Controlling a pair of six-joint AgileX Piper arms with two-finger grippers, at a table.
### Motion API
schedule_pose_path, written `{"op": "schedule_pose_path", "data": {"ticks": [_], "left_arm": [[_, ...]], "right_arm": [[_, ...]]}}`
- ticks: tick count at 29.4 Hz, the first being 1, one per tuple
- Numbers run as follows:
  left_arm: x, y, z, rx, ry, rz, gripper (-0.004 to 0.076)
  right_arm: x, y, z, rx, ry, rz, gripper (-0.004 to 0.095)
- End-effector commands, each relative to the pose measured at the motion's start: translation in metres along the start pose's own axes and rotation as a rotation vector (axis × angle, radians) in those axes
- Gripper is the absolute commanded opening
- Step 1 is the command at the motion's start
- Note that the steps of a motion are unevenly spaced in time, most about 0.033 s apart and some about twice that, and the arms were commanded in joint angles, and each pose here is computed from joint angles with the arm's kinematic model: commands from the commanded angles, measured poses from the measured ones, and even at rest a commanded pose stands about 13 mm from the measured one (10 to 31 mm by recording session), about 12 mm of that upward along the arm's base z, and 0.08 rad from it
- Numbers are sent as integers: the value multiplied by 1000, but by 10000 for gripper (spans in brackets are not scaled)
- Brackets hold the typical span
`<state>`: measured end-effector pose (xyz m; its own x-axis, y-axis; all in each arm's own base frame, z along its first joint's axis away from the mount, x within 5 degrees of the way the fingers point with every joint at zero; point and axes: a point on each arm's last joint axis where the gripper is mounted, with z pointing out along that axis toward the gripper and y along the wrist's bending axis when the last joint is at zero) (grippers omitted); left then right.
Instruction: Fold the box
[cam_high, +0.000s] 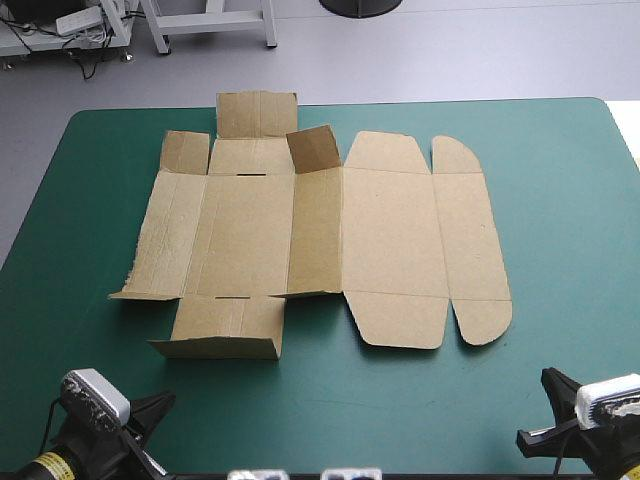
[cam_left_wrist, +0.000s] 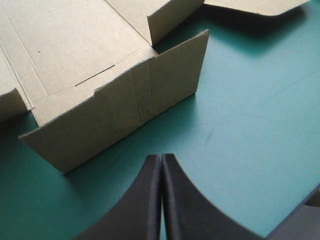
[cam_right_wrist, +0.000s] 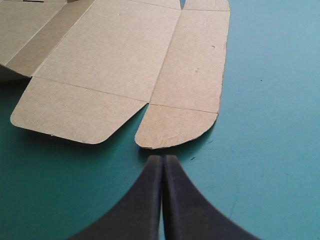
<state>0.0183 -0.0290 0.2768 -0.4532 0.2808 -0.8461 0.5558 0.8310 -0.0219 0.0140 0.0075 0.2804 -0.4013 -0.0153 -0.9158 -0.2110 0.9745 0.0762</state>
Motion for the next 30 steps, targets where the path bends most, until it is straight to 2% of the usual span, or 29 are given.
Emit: {"op": "schedule_pose_path", "data": {"ticks": [1, 27, 30], "left_arm": [[-13, -1, -6, 6, -78, -16, -10], [-13, -1, -5, 11, -74, -16, -10], [-15, -1, -6, 5, -96, -24, -10]], "right_arm": [[-13, 1, -3, 2, -83, 0, -14], [-13, 1, -3, 2, -83, 0, -14], [-13, 1, -3, 3, -85, -35, -14]]}}
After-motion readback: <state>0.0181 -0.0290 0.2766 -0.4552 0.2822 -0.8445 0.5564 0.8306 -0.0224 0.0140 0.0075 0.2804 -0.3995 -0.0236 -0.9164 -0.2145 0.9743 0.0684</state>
